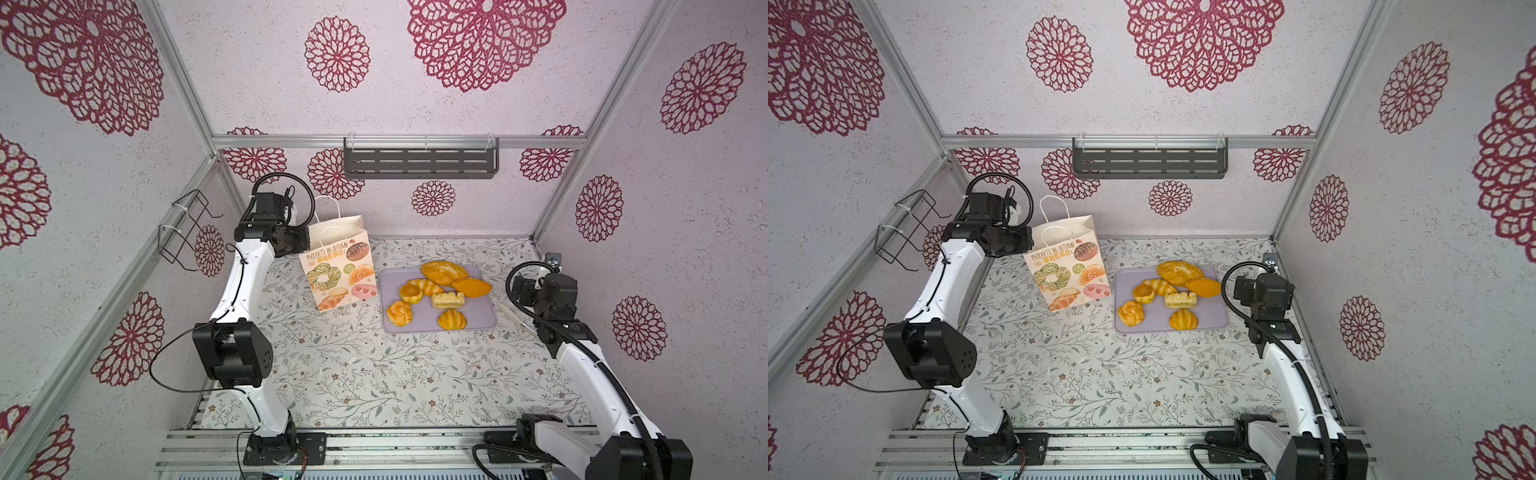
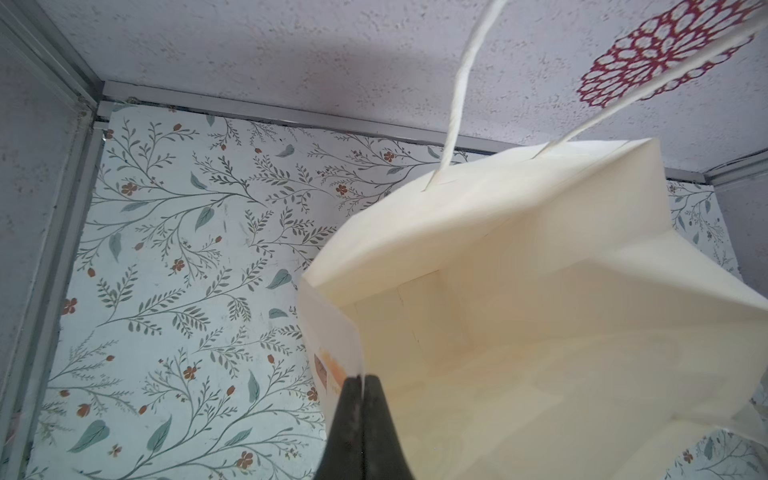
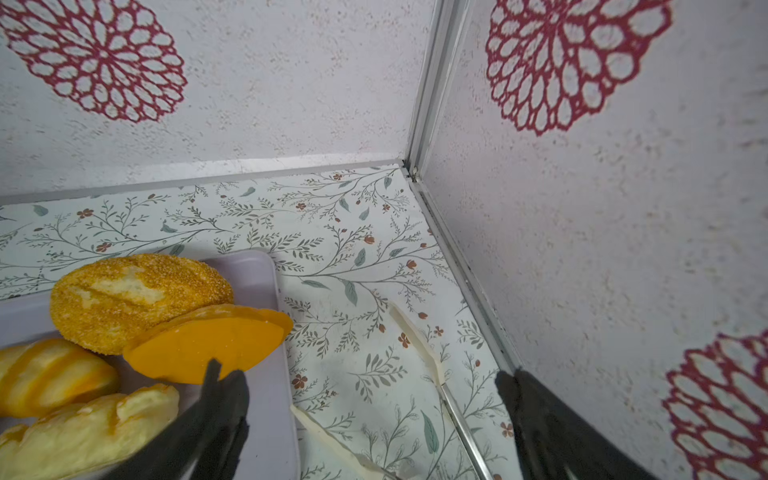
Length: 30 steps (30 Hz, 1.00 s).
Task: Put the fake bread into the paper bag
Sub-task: 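Grasp the paper bag's rim with the left gripper and lift it, then lower the right gripper over the metal tongs and close on them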
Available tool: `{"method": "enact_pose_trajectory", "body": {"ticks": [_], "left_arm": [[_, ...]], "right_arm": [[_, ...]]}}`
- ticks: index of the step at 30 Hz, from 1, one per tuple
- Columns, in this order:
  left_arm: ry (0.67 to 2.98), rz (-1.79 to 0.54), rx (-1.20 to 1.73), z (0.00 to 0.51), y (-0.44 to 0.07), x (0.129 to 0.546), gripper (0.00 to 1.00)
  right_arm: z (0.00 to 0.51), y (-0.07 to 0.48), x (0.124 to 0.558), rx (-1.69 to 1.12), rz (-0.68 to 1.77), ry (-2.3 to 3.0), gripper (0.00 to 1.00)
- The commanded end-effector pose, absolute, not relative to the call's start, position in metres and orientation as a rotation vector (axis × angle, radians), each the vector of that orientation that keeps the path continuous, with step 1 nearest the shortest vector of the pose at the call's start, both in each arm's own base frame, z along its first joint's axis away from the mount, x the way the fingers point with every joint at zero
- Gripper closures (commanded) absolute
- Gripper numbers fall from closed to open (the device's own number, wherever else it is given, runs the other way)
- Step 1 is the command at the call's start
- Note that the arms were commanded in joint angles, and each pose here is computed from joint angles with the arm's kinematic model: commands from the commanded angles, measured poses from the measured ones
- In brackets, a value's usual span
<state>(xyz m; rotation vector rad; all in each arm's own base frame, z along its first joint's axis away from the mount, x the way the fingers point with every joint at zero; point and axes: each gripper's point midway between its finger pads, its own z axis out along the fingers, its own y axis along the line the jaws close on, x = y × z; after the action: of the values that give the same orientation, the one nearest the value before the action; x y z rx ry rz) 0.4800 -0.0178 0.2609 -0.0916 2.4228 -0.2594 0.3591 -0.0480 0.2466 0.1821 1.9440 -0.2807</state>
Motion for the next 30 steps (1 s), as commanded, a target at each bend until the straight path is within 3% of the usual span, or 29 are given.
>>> {"method": "enact_pose_trajectory", "body": {"ticks": [1, 17, 27, 30], "left_arm": [[2.367, -0.265, -0.026, 0.275, -0.021, 0.474, 1.0], [2.277, -0.291, 0.083, 0.288, -0.039, 0.439, 1.0], [2.265, -0.23, 0.08, 0.28, -0.036, 0.436, 1.0], [2.266, -0.192, 0.038, 0.28, -0.034, 0.436, 0.91]], "right_arm": [[0.274, -0.051, 0.359, 0.128, -0.334, 1.885, 0.01], [0.24, -0.039, 0.357, -0.32, -0.427, 2.06, 0.01], [0.21, -0.052, 0.354, -0.426, -0.459, 2.164, 0.01], [0.192, -0.055, 0.345, -0.507, -0.492, 2.162, 0.01]]}}
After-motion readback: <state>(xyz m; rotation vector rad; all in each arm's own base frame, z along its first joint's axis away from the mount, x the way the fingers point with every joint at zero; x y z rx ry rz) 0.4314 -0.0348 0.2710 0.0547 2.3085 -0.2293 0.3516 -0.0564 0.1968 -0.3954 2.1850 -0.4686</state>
